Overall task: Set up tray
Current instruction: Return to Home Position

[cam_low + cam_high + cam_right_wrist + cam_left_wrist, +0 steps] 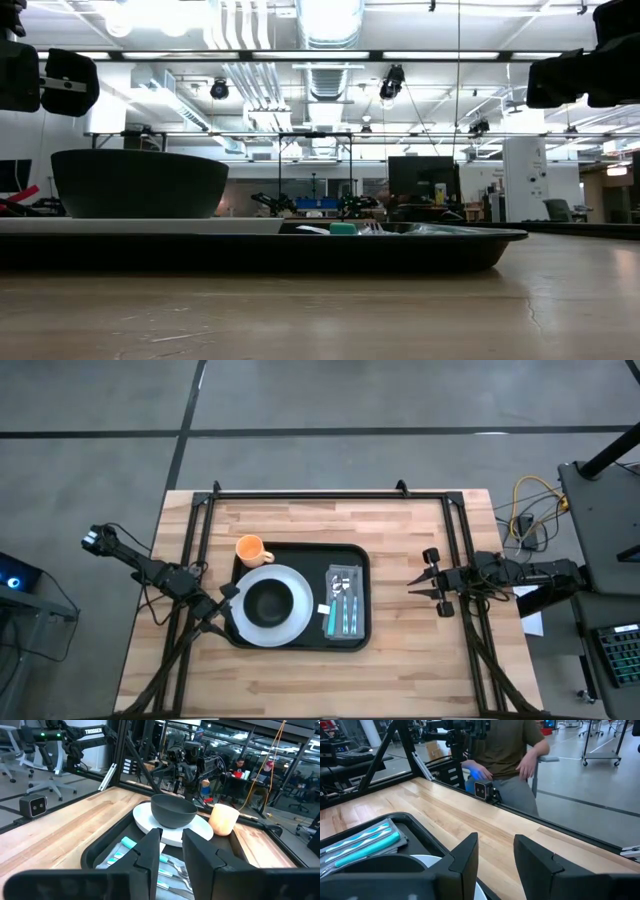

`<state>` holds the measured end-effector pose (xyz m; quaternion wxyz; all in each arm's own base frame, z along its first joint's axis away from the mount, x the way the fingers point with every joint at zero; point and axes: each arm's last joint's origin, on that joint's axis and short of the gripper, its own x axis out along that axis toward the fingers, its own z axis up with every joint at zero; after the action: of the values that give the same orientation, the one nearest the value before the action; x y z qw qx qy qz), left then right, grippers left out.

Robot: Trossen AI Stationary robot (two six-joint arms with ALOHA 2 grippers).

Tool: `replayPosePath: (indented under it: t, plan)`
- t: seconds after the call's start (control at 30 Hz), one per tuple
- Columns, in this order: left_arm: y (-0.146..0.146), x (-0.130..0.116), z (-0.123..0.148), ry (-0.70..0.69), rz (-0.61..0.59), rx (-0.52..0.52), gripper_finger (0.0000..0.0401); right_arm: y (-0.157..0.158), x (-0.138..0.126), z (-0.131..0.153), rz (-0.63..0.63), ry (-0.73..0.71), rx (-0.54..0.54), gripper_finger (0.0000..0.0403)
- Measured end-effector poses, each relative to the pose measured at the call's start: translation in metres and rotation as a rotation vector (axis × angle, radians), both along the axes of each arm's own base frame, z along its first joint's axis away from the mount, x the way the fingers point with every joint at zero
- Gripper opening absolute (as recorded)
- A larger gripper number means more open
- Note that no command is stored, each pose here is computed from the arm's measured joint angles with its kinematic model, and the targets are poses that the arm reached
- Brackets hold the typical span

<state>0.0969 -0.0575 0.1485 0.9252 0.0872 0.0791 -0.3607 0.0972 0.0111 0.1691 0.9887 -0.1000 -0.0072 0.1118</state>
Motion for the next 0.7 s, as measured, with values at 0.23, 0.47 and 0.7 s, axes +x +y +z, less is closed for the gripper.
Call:
replayPosePath:
  t: [0.23,0.47,0.7]
  plan:
    - [0.0,0.0,0.0,0.0,0.0,0.0,0.0107,0.0,0.0,0.0,0.0,0.0,0.0,0.0069]
    - [0.0,0.0,0.0,0.0,0.0,0.0,0.0107,0.0,0.0,0.0,0.0,0.0,0.0,0.008]
    - [0.0,0.0,0.0,0.0,0.0,0.0,0.0107,0.0,0.0,0.0,0.0,0.0,0.0,0.0087]
